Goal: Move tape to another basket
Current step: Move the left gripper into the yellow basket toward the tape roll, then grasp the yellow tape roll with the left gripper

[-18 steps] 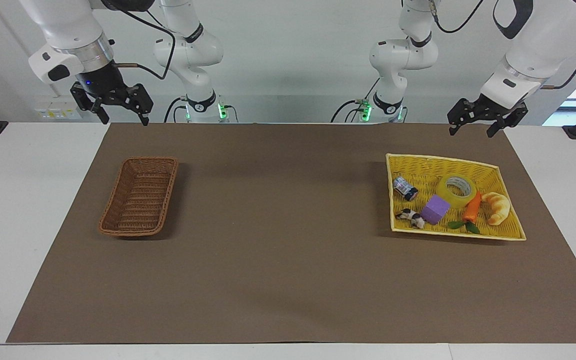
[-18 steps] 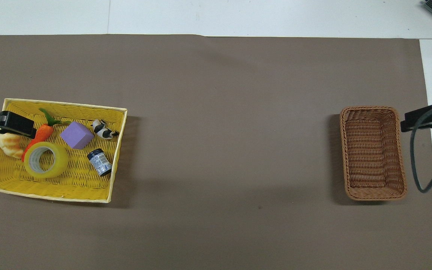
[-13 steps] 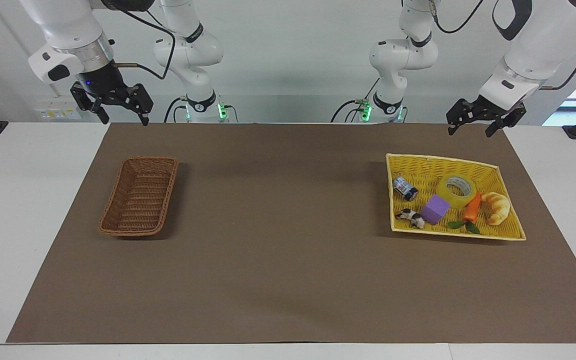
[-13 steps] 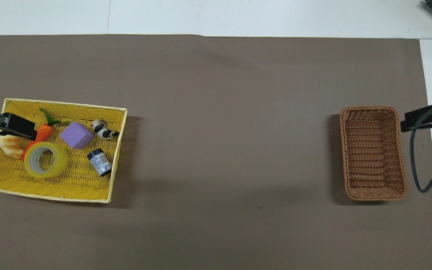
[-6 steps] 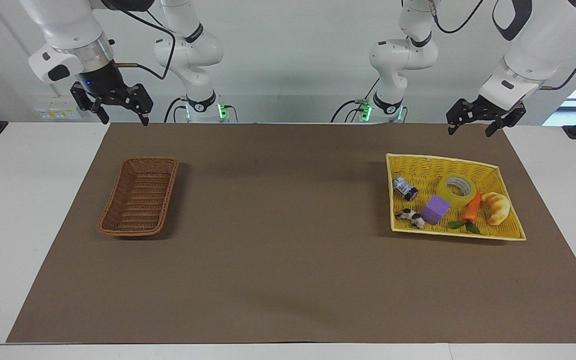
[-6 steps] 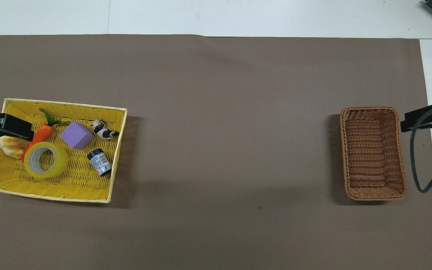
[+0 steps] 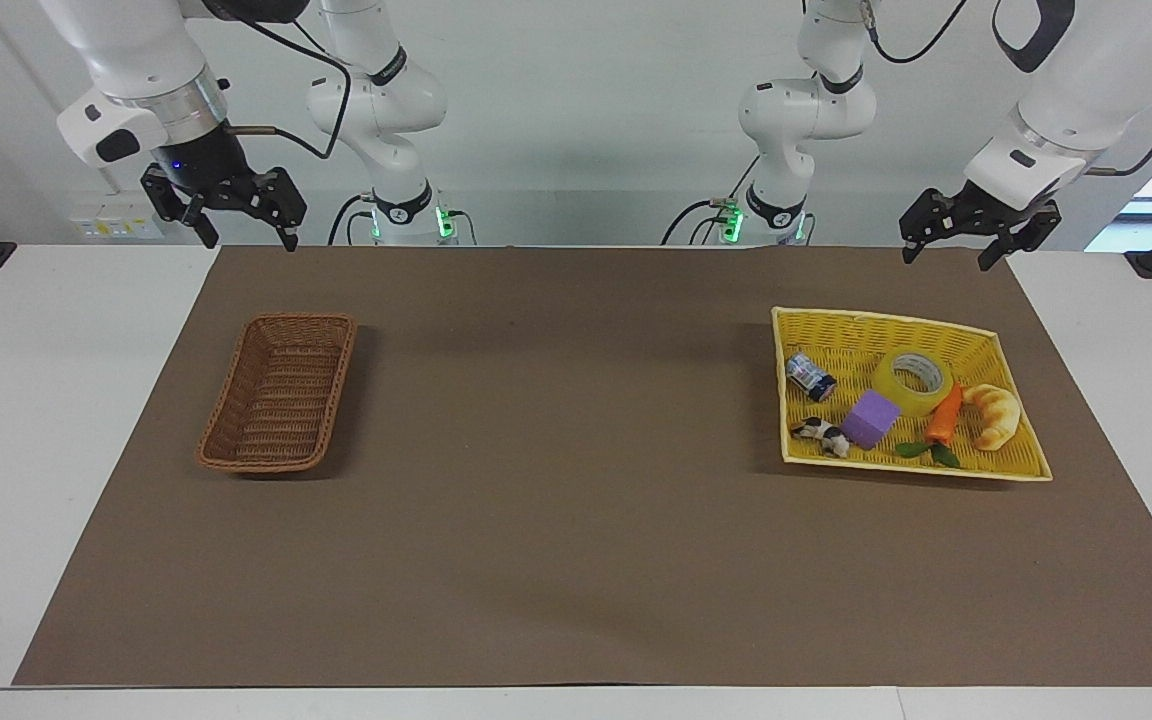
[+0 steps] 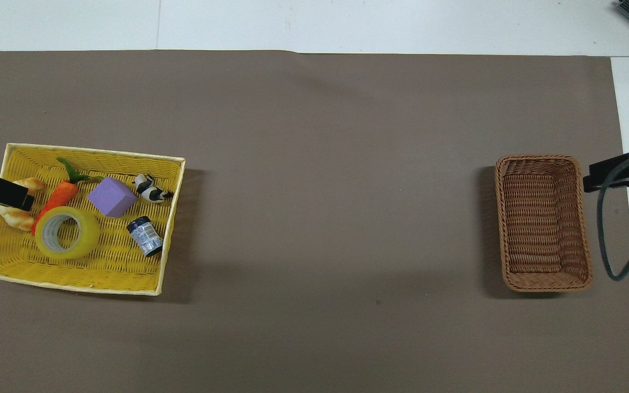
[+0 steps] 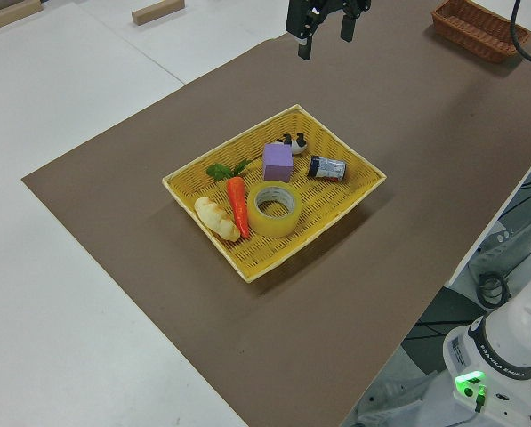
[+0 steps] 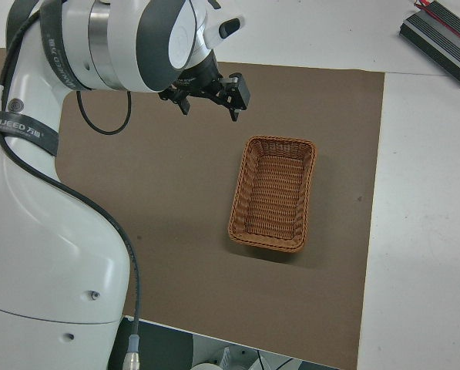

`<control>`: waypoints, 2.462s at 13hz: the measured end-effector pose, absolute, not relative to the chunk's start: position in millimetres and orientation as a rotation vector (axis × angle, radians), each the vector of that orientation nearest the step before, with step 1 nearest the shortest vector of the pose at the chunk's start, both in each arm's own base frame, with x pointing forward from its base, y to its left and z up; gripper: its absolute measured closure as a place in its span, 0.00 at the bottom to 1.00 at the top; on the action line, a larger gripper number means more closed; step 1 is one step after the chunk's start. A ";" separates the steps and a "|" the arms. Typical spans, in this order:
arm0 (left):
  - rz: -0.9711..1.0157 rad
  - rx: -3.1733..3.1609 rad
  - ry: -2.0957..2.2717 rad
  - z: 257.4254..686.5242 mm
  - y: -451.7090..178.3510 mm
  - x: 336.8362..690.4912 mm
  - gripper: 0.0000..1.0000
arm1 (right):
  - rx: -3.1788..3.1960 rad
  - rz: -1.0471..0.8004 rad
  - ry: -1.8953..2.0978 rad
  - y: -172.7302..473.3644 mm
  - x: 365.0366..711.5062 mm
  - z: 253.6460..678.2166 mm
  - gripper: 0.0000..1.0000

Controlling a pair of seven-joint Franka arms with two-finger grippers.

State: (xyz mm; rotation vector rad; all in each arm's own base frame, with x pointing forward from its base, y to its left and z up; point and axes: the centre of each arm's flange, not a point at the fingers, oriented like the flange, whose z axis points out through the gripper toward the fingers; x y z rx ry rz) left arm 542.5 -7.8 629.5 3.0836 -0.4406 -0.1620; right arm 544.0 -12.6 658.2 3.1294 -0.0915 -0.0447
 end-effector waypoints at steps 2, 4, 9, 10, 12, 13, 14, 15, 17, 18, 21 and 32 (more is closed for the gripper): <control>-0.168 3.059 -0.539 622.7 3.2 543.6 0.00 | 3.129 -0.045 -0.091 -12.6 544.0 658.2 0.00; -0.172 3.042 -0.598 610.2 11.2 546.1 0.00 | 3.129 -0.045 -0.091 -12.6 544.0 658.2 0.00; -0.153 3.002 -0.743 581.0 39.2 557.1 0.00 | 3.129 -0.045 -0.091 -12.5 544.0 658.2 0.00; -0.154 2.996 -0.761 572.9 46.3 560.5 0.00 | 3.129 -0.045 -0.091 -12.5 544.0 658.2 0.00; -0.161 2.978 -0.800 551.6 63.7 564.7 0.00 | 3.129 -0.045 -0.091 -12.5 544.0 658.2 0.00; -0.161 2.969 -0.819 538.3 72.6 565.8 0.00 | 3.129 -0.045 -0.091 -12.5 544.0 658.2 0.00; -0.159 2.964 -0.833 524.2 80.6 566.0 0.00 | 3.129 -0.045 -0.091 -12.5 544.0 658.2 0.00; -0.153 2.962 -0.841 510.7 86.8 565.7 0.00 | 3.129 -0.045 -0.091 -12.5 544.0 658.2 0.00; -0.158 2.955 -0.848 484.4 99.2 563.4 0.00 | 3.129 -0.045 -0.091 -12.5 544.0 658.2 0.00; -0.170 2.947 -0.856 468.0 103.5 563.1 0.00 | 3.129 -0.045 -0.091 -12.5 544.0 658.2 0.00; -0.194 2.929 -0.872 409.8 107.4 563.8 0.00 | 3.129 -0.045 -0.091 -12.5 544.0 658.2 0.00; -0.158 2.931 -0.901 329.2 129.6 552.9 0.62 | 3.129 -0.045 -0.091 -12.4 544.0 658.2 0.00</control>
